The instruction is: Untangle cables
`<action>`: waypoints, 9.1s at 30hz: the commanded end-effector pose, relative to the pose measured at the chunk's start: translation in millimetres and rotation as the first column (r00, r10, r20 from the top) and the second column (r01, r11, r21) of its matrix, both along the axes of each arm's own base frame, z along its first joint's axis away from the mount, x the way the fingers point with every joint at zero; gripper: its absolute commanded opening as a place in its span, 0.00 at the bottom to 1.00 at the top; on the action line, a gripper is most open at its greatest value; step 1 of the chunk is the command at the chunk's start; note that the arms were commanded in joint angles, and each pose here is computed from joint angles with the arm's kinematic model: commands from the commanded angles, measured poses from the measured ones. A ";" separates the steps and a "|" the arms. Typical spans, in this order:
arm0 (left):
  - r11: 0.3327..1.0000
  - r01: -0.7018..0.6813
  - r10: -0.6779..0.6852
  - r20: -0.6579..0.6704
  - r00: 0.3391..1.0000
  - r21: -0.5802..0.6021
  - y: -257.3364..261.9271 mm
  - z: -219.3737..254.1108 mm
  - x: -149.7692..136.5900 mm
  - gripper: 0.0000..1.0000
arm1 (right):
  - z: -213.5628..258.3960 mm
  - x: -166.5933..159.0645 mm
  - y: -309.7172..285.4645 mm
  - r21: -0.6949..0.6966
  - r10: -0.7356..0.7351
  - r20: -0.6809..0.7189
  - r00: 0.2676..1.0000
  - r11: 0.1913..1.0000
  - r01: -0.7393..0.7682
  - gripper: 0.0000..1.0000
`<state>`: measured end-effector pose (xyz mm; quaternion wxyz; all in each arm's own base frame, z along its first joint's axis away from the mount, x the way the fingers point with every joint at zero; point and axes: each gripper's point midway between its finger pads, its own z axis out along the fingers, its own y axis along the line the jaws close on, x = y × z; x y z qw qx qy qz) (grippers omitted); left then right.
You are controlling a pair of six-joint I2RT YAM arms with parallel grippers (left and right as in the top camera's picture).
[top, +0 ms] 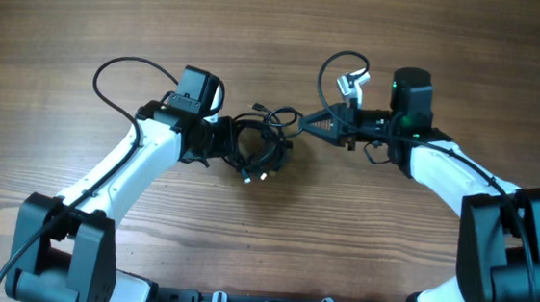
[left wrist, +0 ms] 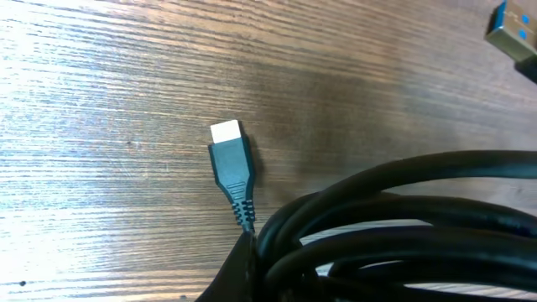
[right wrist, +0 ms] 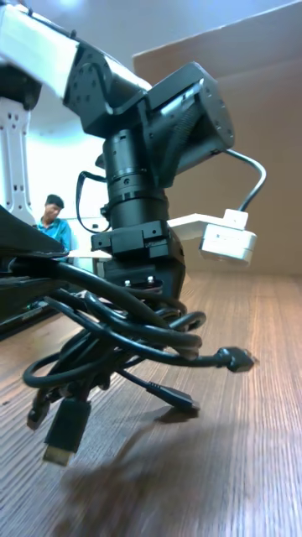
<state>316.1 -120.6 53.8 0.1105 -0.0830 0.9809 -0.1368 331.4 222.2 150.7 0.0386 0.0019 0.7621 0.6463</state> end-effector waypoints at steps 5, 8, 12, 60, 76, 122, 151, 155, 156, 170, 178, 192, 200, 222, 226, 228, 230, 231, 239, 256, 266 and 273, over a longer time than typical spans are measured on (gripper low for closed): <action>0.879 -0.335 0.367 -0.032 0.930 0.340 123.3 -25.8 -14.1 0.04 | 26.2 29.5 -68.2 0.052 -0.142 0.053 0.988 0.989 0.139 0.04; 0.868 -0.382 0.419 -0.055 0.906 0.317 134.9 -27.0 -17.3 0.04 | 6.9 38.5 -81.1 -0.024 -0.223 0.055 0.973 0.974 0.224 0.04; 0.871 -0.408 0.443 -0.077 0.893 0.275 137.7 -28.0 -17.9 0.04 | -47.5 36.2 -98.8 -0.267 -0.329 0.007 0.944 0.909 0.319 0.04; 0.909 0.326 -0.322 0.058 0.945 -0.259 -15.4 0.7 -18.1 0.06 | -102.3 2.2 43.5 -0.586 -0.474 -0.041 0.880 0.724 0.363 0.30; 0.931 0.304 -0.302 0.045 0.952 -0.201 -6.2 -4.6 -14.7 0.04 | -50.9 17.2 62.6 -0.258 -0.188 0.043 0.981 0.947 0.192 0.04; 0.991 -0.123 0.119 -0.071 0.990 -0.046 71.0 -19.6 -0.6 0.04 | -95.9 -27.3 24.4 -0.404 -0.019 -0.035 0.999 0.915 0.004 0.19; 0.656 0.648 -0.531 0.374 0.761 -0.387 -37.3 63.5 -46.7 0.04 | -61.0 -5.9 29.3 -0.243 -0.029 0.021 0.999 0.970 0.033 0.75; 0.654 0.648 -0.531 0.374 0.761 -0.390 -37.5 64.1 -47.7 0.04 | -63.4 -3.7 27.6 -0.256 -0.047 0.012 0.999 0.966 0.048 0.80; 0.654 0.648 -0.531 0.374 0.760 -0.390 -37.5 64.1 -47.6 0.04 | -59.8 -8.0 29.6 -0.233 -0.024 0.003 1.000 0.972 0.024 0.80; 0.657 0.649 -0.532 0.374 0.760 -0.384 -37.1 63.6 -46.8 0.04 | -42.2 -22.7 43.5 -0.138 0.055 -0.039 0.998 0.989 -0.060 0.04; 0.703 0.613 -0.514 0.339 0.788 -0.360 -31.5 57.4 -40.7 0.12 | 32.9 -20.9 32.5 0.111 0.198 0.194 0.961 0.969 -0.222 0.04; 0.996 0.044 -0.047 -0.033 0.998 -0.082 39.5 -16.2 -2.5 0.10 | 30.8 -22.6 55.7 0.085 0.179 0.223 0.958 0.976 -0.202 0.04; 0.939 -0.290 0.307 -0.065 0.950 0.186 95.5 -27.3 -6.5 0.04 | 4.3 -21.7 57.9 0.015 0.147 0.160 0.976 0.988 -0.151 0.04; 0.975 -0.201 0.207 -0.063 0.976 0.095 77.3 -25.0 -1.1 0.04 | -114.5 -29.3 61.7 -0.556 -0.120 0.024 0.992 0.824 0.113 0.44; 0.998 -0.037 0.035 -0.046 0.998 -0.043 49.1 -18.8 0.1 0.04 | -98.6 -11.9 71.1 -0.492 -0.149 0.092 0.985 0.853 0.175 0.45; 0.994 0.041 -0.044 -0.030 0.999 -0.100 37.2 -15.1 -1.6 0.04 | -93.8 -3.4 72.1 -0.476 -0.190 0.103 0.976 0.853 0.216 0.44; 0.986 0.098 -0.101 -0.013 0.995 -0.138 29.2 -12.1 -3.0 0.04 | -97.5 6.4 65.0 -0.500 -0.277 0.091 0.957 0.818 0.284 0.43; 0.982 0.117 -0.119 -0.007 0.993 -0.147 27.1 -11.2 -3.5 0.04 | -100.8 9.6 60.6 -0.517 -0.317 0.080 0.945 0.797 0.312 0.41; 0.980 0.131 -0.133 -0.006 0.991 -0.147 22.7 -11.2 -4.5 0.04 | -105.2 17.9 52.8 -0.530 -0.484 -0.035 0.874 0.750 0.394 0.38; 0.963 0.232 -0.232 0.022 0.973 -0.139 -2.1 -10.2 -9.2 0.04 | -107.9 15.4 56.2 -0.548 -0.499 -0.017 0.866 0.730 0.409 0.05; 0.983 -0.078 0.083 -0.021 0.996 0.167 59.4 -24.8 -0.2 0.04 | -29.2 20.4 48.6 -0.379 -0.234 0.268 0.935 0.866 0.325 0.04; 0.975 -0.116 0.122 -0.020 0.992 0.188 64.7 -25.2 -0.4 0.04 | 46.8 -1.8 34.2 -0.188 -0.050 0.468 0.882 0.970 0.155 0.04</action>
